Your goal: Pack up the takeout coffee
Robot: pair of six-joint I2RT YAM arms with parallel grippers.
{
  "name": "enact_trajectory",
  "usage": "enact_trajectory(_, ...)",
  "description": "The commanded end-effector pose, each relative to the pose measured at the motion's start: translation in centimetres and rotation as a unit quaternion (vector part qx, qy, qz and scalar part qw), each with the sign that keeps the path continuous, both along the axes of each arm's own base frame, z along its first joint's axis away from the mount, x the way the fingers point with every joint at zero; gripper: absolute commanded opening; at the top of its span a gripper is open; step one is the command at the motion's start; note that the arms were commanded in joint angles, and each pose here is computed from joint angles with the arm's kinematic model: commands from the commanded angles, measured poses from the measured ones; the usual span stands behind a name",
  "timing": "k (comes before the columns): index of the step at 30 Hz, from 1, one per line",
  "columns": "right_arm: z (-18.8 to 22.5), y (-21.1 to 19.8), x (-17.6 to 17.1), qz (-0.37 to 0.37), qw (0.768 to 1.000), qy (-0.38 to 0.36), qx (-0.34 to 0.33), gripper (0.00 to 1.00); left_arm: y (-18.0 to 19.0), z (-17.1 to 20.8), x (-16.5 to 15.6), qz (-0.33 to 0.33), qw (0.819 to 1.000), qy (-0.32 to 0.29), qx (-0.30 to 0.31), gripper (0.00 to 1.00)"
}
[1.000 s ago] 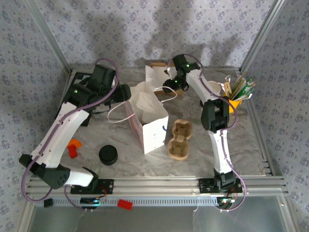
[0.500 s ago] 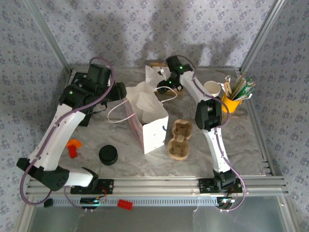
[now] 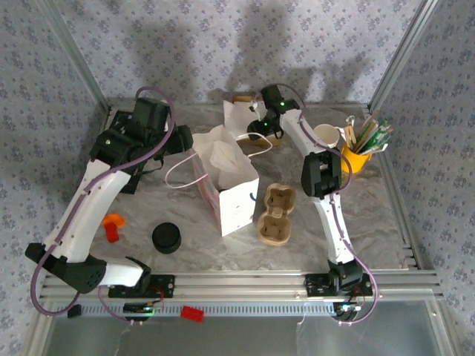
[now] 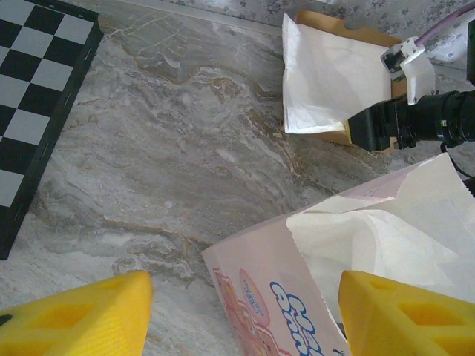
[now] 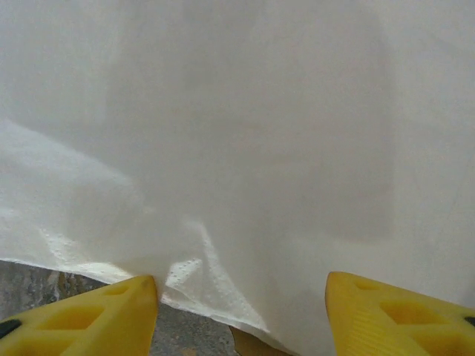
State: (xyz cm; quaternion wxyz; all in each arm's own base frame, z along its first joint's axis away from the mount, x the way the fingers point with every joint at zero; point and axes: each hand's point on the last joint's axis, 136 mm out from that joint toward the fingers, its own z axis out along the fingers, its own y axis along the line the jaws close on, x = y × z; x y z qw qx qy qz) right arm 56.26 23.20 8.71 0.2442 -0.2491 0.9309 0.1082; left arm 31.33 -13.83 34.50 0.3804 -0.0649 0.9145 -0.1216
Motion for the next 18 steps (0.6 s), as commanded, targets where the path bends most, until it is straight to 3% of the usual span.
enact_trajectory(1, -0.2, -0.3, 1.1, -0.014, 1.0, -0.011, -0.001, 0.58, 0.2, 1.0, 0.4, 0.003, 1.0, -0.015, 0.0, 0.67)
enact_trajectory(7, -0.5, 0.7, 0.9, 0.008, 1.0, -0.008, 0.016, 0.51, 0.6, 0.9, 0.4, 0.007, 1.0, -0.015, 0.006, 0.67)
enact_trajectory(18, -0.7, 1.0, 0.8, 0.02, 1.0, -0.005, 0.023, 0.2, 0.9, 0.6, 0.6, 0.007, 1.0, -0.013, 0.01, 0.68)
